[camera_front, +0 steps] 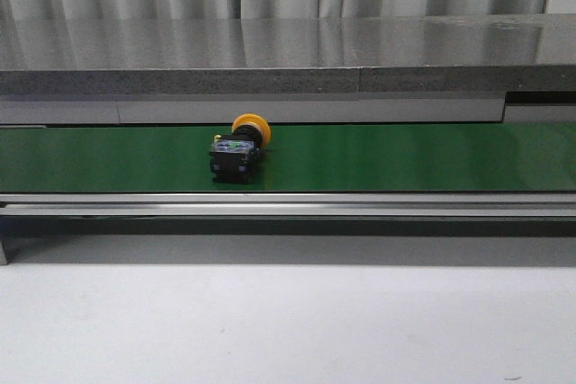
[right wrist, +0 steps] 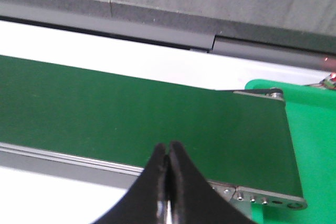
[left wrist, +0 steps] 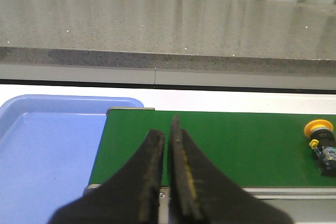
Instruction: Move button from left to right
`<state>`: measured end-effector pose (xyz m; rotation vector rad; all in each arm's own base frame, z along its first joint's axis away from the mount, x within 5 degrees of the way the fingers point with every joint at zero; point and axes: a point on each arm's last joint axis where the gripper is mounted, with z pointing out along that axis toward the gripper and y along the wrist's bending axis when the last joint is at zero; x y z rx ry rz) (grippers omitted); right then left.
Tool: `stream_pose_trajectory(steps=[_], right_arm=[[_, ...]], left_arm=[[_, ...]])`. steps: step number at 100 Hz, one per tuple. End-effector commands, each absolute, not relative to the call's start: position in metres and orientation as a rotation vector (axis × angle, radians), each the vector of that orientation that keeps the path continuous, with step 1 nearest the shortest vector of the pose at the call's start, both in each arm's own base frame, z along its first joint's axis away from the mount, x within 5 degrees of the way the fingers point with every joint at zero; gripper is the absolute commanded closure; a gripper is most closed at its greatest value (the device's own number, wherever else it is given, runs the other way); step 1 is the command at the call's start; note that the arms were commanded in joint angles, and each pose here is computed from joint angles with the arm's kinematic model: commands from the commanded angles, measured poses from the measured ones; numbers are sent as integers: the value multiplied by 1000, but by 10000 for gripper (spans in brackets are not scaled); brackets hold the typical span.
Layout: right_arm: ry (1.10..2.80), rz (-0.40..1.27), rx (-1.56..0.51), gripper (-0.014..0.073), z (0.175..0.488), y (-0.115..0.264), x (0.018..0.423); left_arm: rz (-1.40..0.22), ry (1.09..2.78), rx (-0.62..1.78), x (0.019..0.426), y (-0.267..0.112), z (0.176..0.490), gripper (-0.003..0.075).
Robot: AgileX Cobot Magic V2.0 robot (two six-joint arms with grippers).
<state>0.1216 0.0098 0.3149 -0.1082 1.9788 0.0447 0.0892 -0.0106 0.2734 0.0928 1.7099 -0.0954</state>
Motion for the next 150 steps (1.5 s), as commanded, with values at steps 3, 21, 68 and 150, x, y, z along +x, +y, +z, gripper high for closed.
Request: stream_pose_trajectory(steps=[3,21,68,150], right_arm=[[1981,69,-87,663,331,12,149],[2074,84,-77,663,322,15,181],[2201,99,-72,414,303,16,195],[2259,350,-3,76,309,49,248]], left_arm=[[-110,1600,78,90,-11,290,715],[-110,1600,78,90,-11,290,715],[-110,1600,78,90,-11,290,715],[-110,1600,78,90,-11,290,715]])
